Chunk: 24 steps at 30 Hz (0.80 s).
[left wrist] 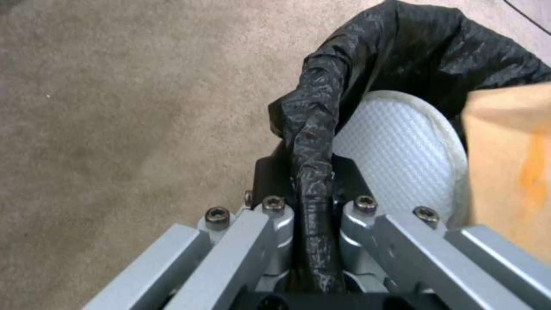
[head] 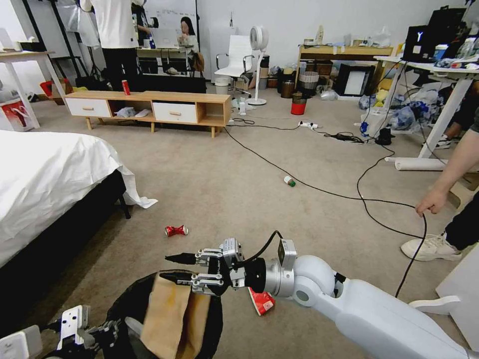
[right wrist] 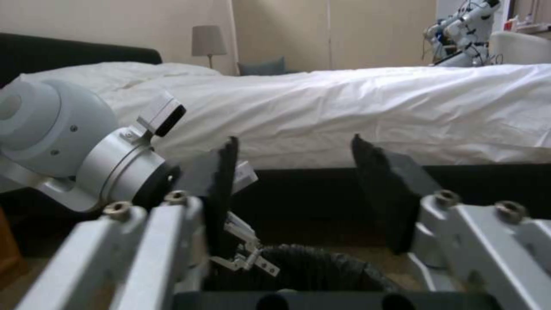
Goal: Pick up the trash bin and place the garbage on the floor into it.
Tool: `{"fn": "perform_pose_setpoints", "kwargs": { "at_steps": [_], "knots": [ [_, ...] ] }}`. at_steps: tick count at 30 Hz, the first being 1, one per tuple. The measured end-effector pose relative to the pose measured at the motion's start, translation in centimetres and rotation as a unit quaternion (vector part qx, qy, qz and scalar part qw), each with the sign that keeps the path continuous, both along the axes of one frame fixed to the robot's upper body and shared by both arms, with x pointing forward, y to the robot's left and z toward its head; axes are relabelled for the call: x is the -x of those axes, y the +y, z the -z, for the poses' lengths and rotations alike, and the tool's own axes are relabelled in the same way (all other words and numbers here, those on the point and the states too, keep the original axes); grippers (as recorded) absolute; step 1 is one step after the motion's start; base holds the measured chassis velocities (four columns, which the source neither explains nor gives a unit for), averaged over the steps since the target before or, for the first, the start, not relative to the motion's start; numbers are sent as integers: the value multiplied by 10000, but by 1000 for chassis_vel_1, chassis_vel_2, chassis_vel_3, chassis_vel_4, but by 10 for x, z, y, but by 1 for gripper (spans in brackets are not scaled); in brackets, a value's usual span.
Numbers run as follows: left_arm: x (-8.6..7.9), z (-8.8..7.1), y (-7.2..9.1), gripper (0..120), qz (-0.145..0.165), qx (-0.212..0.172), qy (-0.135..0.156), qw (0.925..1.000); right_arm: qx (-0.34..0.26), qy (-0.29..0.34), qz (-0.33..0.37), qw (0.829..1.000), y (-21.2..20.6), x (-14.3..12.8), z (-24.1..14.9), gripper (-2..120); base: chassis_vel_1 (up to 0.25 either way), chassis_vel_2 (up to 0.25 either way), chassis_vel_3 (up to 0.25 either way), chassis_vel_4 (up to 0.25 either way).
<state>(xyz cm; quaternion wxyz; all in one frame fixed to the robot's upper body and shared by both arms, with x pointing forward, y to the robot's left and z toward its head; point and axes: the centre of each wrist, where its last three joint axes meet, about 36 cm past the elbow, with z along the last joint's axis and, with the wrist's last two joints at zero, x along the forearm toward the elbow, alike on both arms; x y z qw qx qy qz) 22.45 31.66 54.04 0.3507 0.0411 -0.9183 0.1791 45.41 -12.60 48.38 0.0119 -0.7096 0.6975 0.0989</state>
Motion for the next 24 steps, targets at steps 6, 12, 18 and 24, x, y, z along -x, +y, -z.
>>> {"fn": "perform_pose_setpoints", "kwargs": {
  "at_steps": [6, 12, 18, 24],
  "knots": [
    [0, 0, 0, 4, -2, 0, 5, 10000, 10, 7, 0, 10000, 1, 0, 1, 74, 0, 0, 0, 0],
    [0, 1, 0, 4, 1, 11, 11, 10000, 7, 30, 33, 10000, 1, 2, 2, 98, 0, 0, 0, 0],
    [0, 0, 0, 4, 0, 10, 11, 10000, -28, 27, 99, 9999, 0, 1, 0, 100, 0, 0, 0, 0],
    [1, 1, 0, 4, -14, 5, 10, 10000, -183, 56, 557, 9983, -12, -2, -6, 100, 0, 0, 0, 0]
  ]
}}
